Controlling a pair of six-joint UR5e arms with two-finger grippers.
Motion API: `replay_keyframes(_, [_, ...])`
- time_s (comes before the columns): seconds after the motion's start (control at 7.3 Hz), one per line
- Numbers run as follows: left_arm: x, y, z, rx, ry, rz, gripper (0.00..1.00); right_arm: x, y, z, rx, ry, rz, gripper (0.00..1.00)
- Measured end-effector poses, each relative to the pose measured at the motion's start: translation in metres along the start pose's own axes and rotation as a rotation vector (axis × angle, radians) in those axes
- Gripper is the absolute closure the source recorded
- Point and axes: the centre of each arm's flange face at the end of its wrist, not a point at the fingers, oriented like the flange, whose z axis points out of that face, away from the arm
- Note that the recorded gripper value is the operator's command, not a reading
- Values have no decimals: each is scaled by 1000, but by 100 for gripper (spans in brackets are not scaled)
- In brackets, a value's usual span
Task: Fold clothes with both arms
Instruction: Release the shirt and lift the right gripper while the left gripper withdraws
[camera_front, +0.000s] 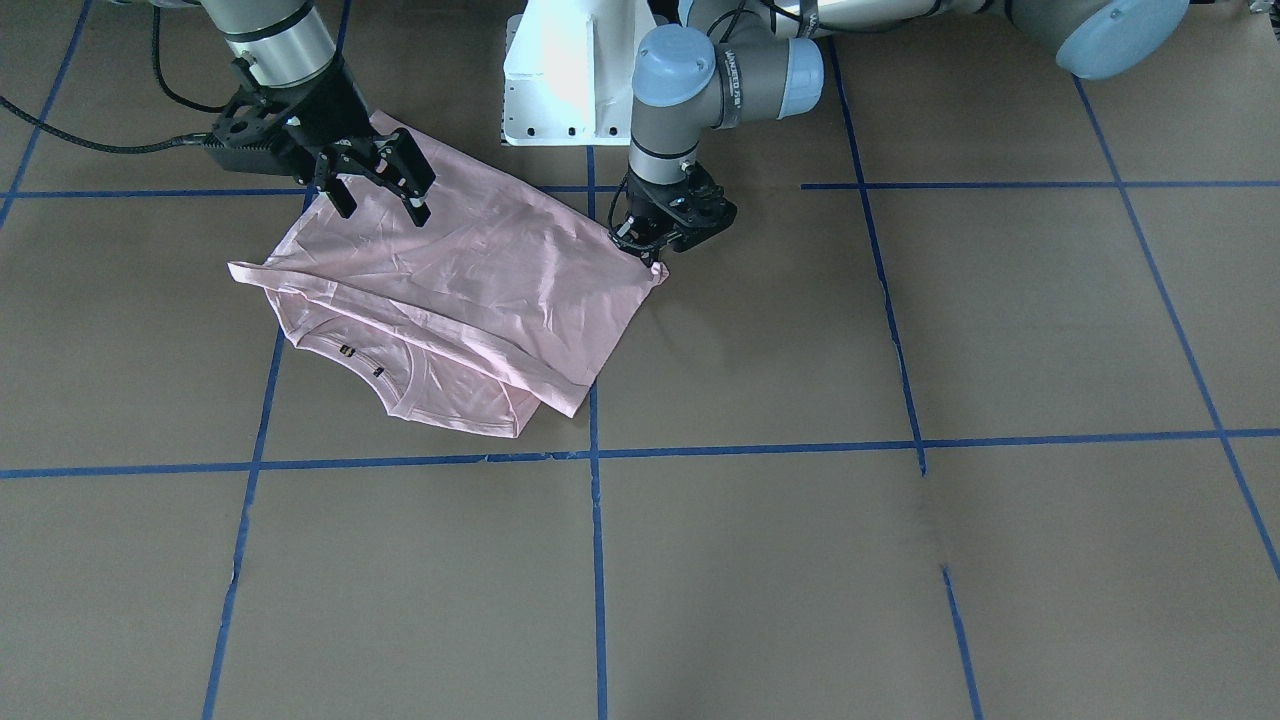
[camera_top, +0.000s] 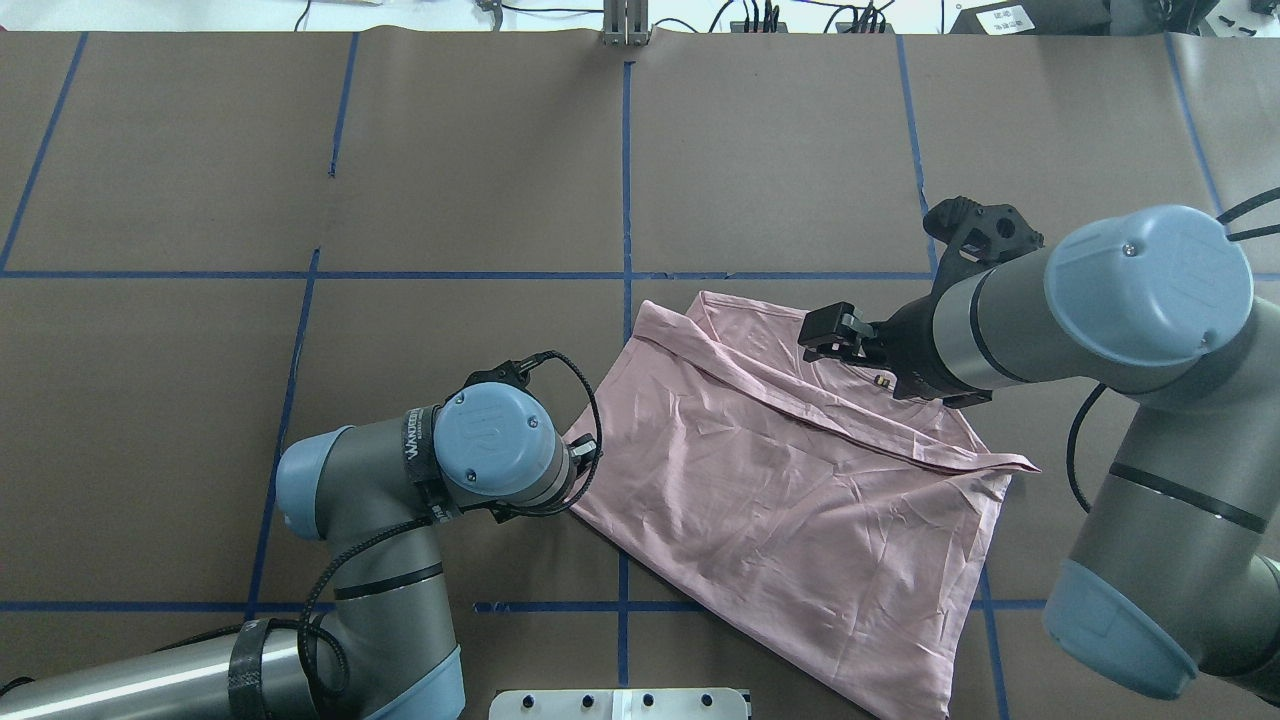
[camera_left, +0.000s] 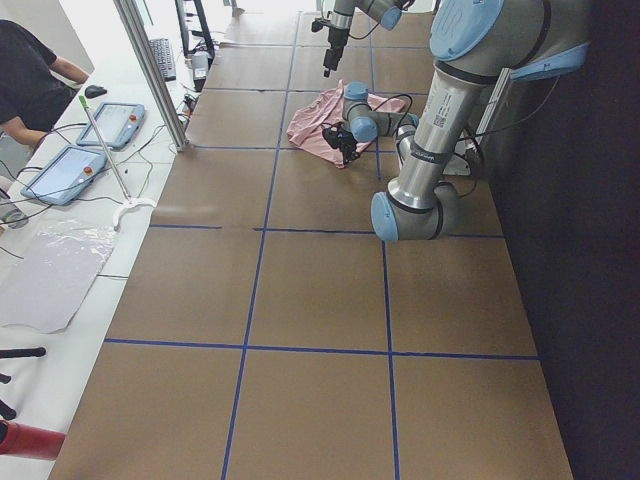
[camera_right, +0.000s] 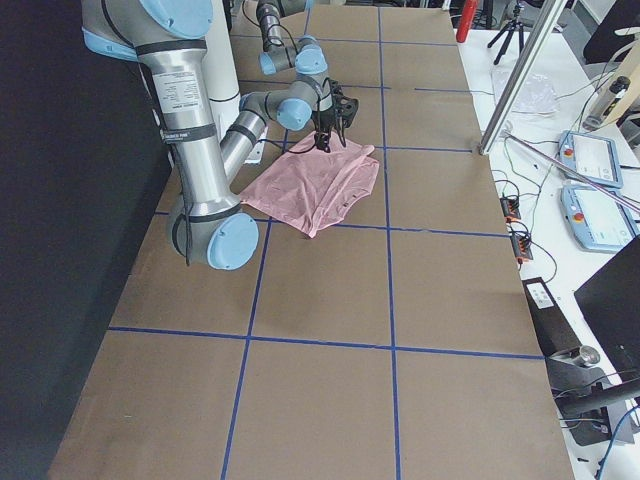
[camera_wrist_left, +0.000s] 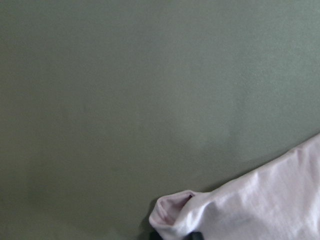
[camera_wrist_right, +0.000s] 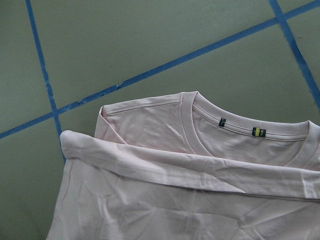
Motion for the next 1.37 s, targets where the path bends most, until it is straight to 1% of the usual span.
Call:
replay_keyframes(0.14, [2, -6, -8, 3, 14, 0, 100, 0, 0, 0, 1, 1, 1, 0])
replay_keyframes(0.27, [5, -21, -16, 17, 29, -7, 100, 1, -1, 0, 2, 1, 1, 0])
replay_keyframes(0.55, [13, -75, -25, 79, 35, 22, 100, 2, -1, -1, 2, 1, 2, 0])
replay_keyframes(0.68, [16, -111, -19, 118, 25, 43, 100, 3, -1, -2, 3, 0, 2, 0])
replay_keyframes(0.96, [44, -190, -13, 197, 35, 76, 100, 3, -1, -2, 5, 0, 2, 0])
replay_keyframes(1.23, [92, -269, -31, 277, 62, 132, 100, 4, -2, -2, 7, 2, 4, 0])
replay_keyframes(1.37, [111, -299, -37, 311, 83, 167, 100, 4, -3, -2, 9, 3, 6, 0])
